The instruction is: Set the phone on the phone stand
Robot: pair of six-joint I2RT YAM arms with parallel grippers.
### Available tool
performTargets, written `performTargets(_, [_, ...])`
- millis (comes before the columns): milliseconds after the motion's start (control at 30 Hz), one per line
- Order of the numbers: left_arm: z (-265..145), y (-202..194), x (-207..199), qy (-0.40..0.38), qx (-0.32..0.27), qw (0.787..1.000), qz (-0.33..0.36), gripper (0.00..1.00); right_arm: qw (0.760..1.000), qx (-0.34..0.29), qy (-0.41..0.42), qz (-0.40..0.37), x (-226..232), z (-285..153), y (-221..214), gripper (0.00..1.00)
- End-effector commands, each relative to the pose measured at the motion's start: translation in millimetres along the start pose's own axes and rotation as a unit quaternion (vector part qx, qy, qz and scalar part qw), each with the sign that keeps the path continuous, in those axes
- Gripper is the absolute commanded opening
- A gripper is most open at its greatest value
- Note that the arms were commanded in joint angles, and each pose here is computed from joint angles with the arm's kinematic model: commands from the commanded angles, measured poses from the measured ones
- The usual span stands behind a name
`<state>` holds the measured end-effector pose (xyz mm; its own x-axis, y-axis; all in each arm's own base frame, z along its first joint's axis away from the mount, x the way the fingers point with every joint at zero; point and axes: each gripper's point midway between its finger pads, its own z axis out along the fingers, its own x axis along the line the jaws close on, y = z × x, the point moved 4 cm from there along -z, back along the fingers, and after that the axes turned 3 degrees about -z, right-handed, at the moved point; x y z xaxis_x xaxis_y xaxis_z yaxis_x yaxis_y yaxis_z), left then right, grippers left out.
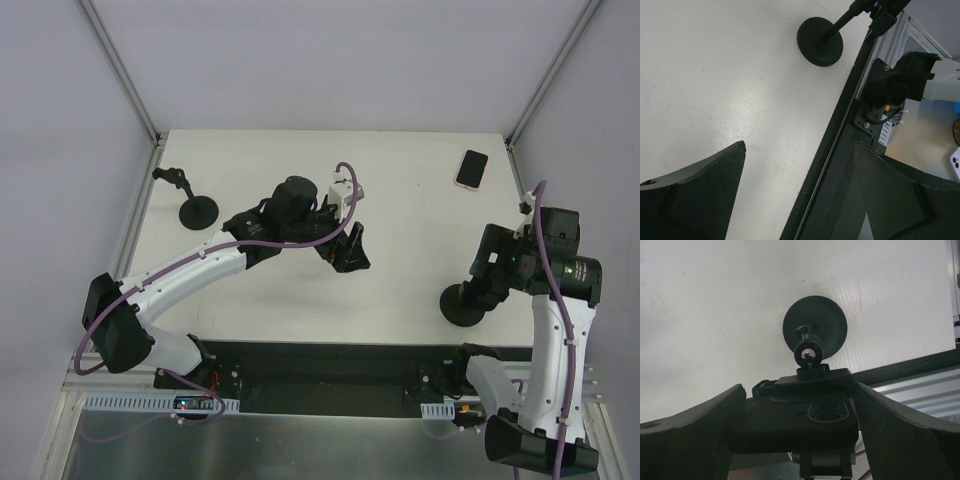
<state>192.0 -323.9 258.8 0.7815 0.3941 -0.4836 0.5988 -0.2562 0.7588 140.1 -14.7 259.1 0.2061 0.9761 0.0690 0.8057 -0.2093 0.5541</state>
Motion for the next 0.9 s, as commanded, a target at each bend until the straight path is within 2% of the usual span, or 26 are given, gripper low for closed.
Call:
performTargets(0, [0.6,2.9,-9.3,-0.023,-0.006,1.000,0.011,0.88,0.999,0.012,-0.045,0.018,-10.4,0.9,-7.6,0.87])
performTargets(133, [0.7,3.2,-9.1,-0.022,-0.007,1.000,0.011,0.88,0.998,0.014,-0.048,0.041,-9.4,4.1,-9.8,0.77])
performTargets(233, [0.8,3.1,-9.5,-0.023,-0.006,1.000,0.010,0.88,0.996,-0.005,-0.061,0.066,-11.2,7.4,-7.3,0.62])
performTargets(267, [1.2,3.0,-9.6,-0.025,-0.006,1.000,0.010,0.88,0.995,-0.018,-0.062,0.073,-11.3,8.9,-2.8,0.53])
performTargets(333, [1.0,2.7,-9.7,-0.025,-0.006,1.000,0.010,0.88,0.993,-0.040,-0.063,0.092,-10.7,9.3,5.2,0.41])
performTargets(367, [0.7,2.3,-9.1,-0.022,-0.006,1.000,0.010,0.88,0.989,-0.063,-0.067,0.115,-10.6,9.1,14.6,0.25])
performTargets(433, [-0.6,3.8,-9.8,-0.022,-0.009,1.000,0.012,0.88,0.982,-0.090,-0.092,0.136,-16.9,9.2,27.3,0.04])
performTargets(467, [-1.5,4.5,-10.9,-0.024,-0.010,1.000,0.013,0.88,0.974,-0.112,-0.105,0.166,-19.3,9.2,37.3,0.01])
performTargets(600, [-3.4,5.1,-11.0,-0.019,-0.014,1.000,0.015,0.88,0.937,-0.175,-0.179,0.243,-37.9,0.6,73.8,0.01])
performTargets(733, [-5.4,5.3,-10.9,-0.014,-0.018,0.999,0.023,0.88,0.906,-0.203,-0.247,0.279,-54.5,0.7,112.5,0.01])
performTargets(867, [-6.0,5.7,-10.7,-0.013,-0.019,0.999,0.026,0.88,0.883,-0.228,-0.277,0.303,-63.0,-2.6,148.1,0.01])
